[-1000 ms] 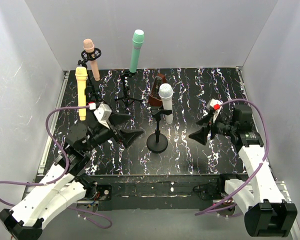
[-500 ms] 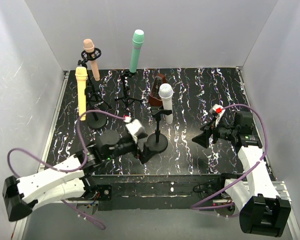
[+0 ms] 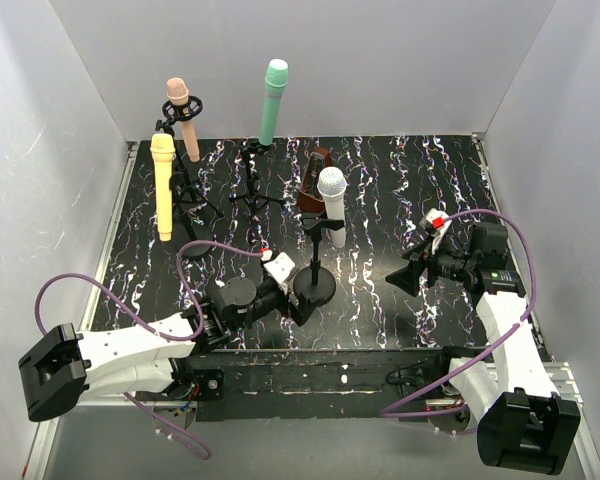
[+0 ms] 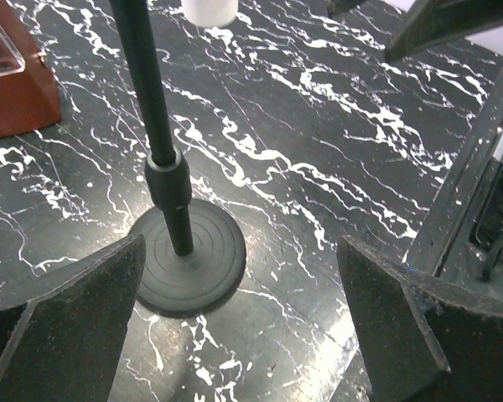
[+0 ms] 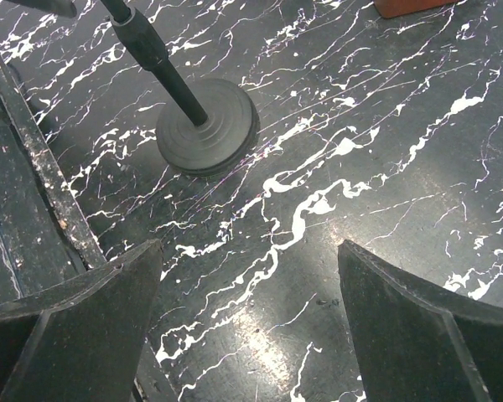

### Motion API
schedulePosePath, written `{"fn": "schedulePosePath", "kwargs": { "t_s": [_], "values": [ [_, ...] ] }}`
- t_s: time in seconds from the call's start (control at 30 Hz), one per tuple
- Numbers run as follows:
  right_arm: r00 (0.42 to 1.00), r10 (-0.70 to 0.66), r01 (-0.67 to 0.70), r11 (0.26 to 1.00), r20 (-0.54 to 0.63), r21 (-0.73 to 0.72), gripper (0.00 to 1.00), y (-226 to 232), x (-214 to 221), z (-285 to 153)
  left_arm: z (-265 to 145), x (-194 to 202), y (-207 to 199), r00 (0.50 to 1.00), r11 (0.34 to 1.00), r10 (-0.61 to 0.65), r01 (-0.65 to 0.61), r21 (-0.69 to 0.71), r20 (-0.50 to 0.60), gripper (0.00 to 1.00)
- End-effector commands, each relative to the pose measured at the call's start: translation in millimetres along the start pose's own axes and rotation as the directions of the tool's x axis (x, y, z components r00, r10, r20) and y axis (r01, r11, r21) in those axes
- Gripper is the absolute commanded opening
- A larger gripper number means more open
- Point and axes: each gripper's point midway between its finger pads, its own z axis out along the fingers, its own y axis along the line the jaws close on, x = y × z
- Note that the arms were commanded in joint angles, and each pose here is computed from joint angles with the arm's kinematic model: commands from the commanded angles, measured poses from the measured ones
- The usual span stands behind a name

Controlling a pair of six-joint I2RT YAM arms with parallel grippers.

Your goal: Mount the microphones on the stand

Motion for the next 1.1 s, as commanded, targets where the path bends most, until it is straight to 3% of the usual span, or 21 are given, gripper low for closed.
{"fn": "schedulePosePath", "kwargs": {
  "t_s": [0.0,0.33,0.7,1.07],
  "values": [
    [0.999,-0.050,0.050,0.999,0.014,0.003,0.91,1,-6,-3,5,-27,9,0.992,0.998,0.007,0.000,-0.056,0.124,0.98],
    [0.999,-0.054,0.054,0.999,0.010,0.001,0.91,0,-4,-3,0,-35,29,0.972,0.984,-0.035,0.074,-0.160,0.234,0.98],
    [0.998,-0.058,0.058,0.998,0.006,-0.002,0.90,0,-3,-3,23,-48,41,0.954,0.974,0.044,0.026,-0.227,0.298,0.98],
    [0.998,-0.063,0.063,0.998,0.007,-0.008,0.90,1,-3,-3,56,-68,65,0.943,0.960,0.063,0.031,-0.277,0.326,0.72]
  ]
}}
